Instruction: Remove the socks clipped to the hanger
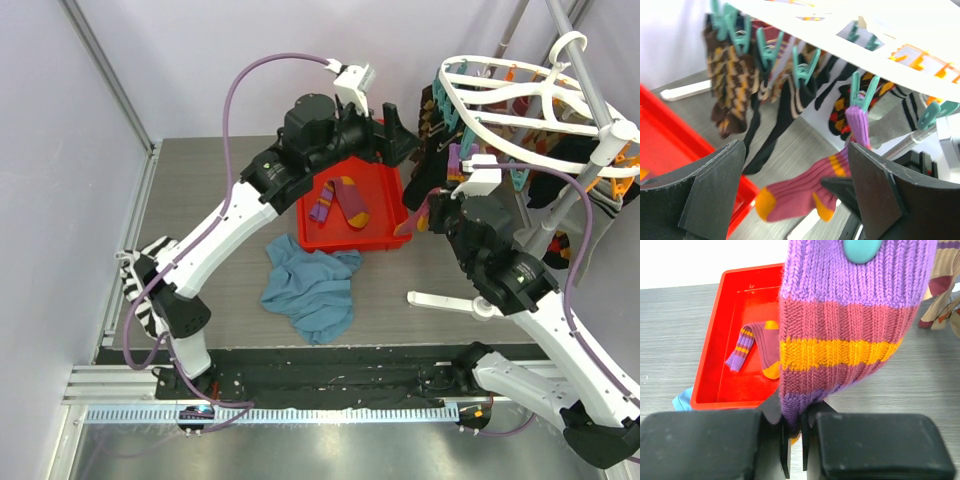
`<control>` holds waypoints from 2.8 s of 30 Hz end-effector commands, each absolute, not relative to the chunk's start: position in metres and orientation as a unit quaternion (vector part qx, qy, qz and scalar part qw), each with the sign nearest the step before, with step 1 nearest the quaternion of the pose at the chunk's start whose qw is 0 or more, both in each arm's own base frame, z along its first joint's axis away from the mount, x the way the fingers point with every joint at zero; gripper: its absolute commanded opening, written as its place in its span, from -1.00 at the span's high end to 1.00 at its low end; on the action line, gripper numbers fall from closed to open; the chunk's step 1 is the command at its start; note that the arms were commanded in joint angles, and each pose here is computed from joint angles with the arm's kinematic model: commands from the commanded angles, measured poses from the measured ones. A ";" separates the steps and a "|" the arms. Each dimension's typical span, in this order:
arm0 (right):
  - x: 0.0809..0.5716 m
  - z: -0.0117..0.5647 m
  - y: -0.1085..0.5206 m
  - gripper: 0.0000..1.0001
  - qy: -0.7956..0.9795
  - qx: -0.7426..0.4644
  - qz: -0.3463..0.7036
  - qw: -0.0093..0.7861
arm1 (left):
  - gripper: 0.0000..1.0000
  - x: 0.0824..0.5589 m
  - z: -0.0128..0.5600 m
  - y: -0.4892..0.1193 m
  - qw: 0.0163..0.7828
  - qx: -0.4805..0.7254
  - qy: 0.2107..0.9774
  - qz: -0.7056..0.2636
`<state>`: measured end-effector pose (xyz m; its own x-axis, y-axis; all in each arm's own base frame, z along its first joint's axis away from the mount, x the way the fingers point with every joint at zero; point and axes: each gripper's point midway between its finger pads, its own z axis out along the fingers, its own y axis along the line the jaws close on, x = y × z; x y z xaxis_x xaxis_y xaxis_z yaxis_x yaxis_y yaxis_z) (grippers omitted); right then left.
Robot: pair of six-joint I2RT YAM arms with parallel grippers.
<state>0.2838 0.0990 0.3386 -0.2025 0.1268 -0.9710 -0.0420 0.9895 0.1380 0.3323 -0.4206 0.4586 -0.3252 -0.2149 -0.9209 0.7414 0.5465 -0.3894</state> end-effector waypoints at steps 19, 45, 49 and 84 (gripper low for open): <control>0.259 0.378 0.087 0.98 0.735 0.066 0.120 0.664 | -0.86 0.298 0.464 -0.449 0.570 0.255 0.621 -0.473; 0.240 0.373 0.095 0.98 0.721 0.044 0.172 0.670 | -0.84 0.281 0.486 -0.466 0.522 0.255 0.611 -0.538; 0.237 0.375 0.095 0.99 0.717 0.040 0.177 0.673 | -0.83 0.284 0.501 -0.479 0.518 0.244 0.591 -0.568; 0.233 0.371 0.108 0.98 0.712 0.011 0.205 0.672 | -0.58 0.291 0.504 -0.543 0.445 0.220 0.509 -0.703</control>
<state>0.2320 0.1024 0.3546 -0.1415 0.2571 -0.9560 -0.2265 0.9317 0.2841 0.3050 -0.5479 0.4700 -0.5450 -0.3501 -0.7618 0.8124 0.0038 -0.5830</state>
